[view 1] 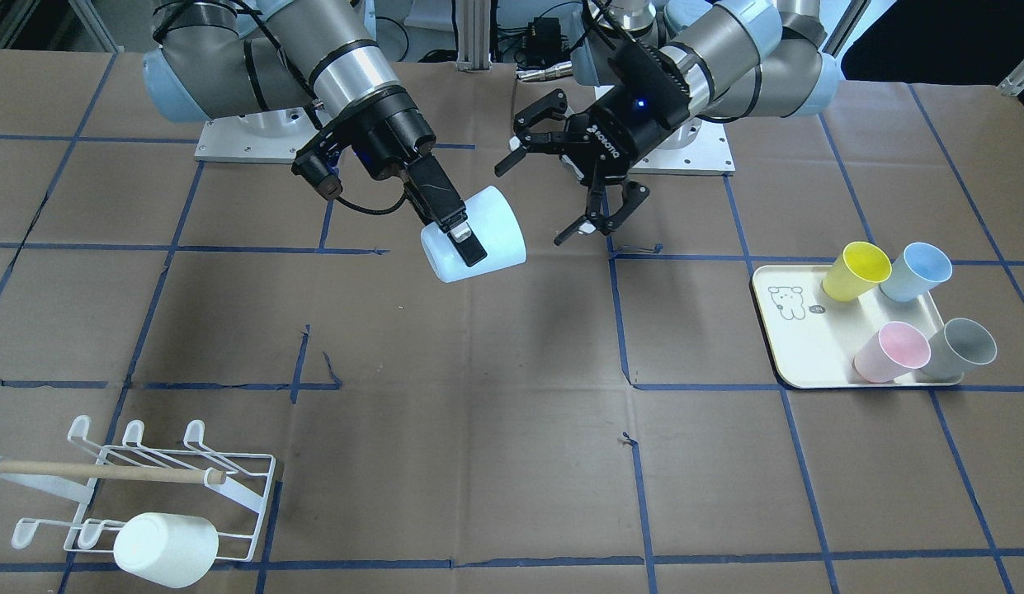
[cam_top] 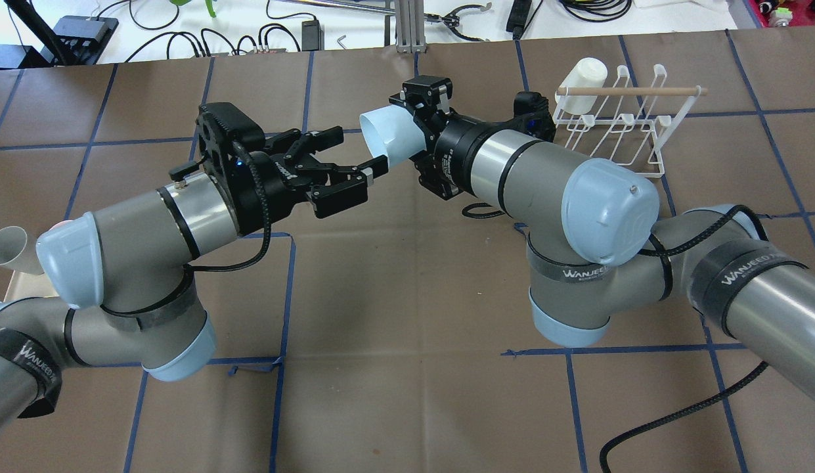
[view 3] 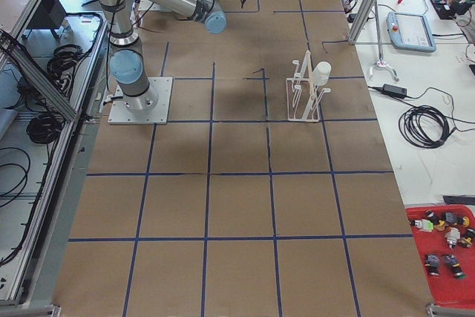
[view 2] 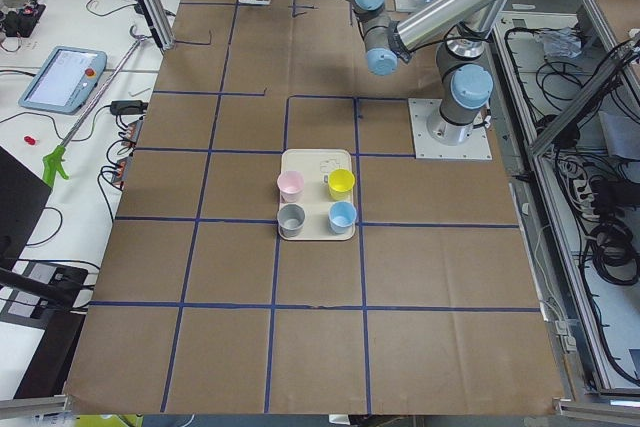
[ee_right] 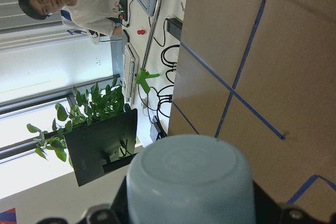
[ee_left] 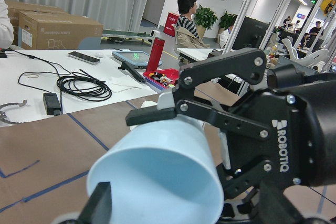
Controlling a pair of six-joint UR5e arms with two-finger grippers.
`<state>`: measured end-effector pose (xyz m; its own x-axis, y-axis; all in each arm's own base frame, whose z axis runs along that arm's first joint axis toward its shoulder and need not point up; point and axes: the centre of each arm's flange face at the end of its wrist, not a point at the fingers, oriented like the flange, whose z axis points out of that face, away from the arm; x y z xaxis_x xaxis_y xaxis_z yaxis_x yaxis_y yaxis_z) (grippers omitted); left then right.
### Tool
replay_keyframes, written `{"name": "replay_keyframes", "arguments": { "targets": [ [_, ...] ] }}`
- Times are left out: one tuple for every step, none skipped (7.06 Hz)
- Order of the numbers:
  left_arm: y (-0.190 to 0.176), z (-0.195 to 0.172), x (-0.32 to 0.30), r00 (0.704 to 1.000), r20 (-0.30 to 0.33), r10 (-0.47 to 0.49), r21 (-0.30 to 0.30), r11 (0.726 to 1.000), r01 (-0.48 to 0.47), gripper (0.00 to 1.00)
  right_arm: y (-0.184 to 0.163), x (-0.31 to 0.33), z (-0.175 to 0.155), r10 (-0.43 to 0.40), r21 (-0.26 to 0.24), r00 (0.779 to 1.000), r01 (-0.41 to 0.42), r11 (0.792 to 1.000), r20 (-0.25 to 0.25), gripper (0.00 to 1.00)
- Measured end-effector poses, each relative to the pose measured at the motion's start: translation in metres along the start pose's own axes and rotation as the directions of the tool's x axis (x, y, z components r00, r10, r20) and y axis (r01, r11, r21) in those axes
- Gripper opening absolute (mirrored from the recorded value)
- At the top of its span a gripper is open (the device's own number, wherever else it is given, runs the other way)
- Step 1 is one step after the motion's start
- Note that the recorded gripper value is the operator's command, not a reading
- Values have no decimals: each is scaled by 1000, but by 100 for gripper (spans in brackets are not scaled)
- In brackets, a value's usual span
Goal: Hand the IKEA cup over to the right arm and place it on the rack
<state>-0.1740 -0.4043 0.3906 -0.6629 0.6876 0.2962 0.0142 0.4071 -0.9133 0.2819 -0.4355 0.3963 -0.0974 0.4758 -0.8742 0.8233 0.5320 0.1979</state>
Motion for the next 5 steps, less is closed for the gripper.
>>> {"name": "replay_keyframes", "arguments": {
  "targets": [
    [-7,-15,-18,999,47,-22,15,1000,21,99,-18,-9,7,-1,24,1000,1,1000,17,17],
    [-13,-23,-33,995,81,-60,9,998,59,99,-42,-22,14,-33,59,998,30,998,46,16],
    [-19,-25,-49,985,136,-104,-15,994,107,99,-66,-36,18,-94,99,993,87,991,71,16],
    [-29,-23,-69,961,233,-148,-59,984,166,99,-89,-47,20,-166,140,983,154,978,79,16],
    [-41,-20,-87,923,335,-188,-121,963,240,99,-116,-54,19,-249,187,966,233,954,69,13]
  ]
}}
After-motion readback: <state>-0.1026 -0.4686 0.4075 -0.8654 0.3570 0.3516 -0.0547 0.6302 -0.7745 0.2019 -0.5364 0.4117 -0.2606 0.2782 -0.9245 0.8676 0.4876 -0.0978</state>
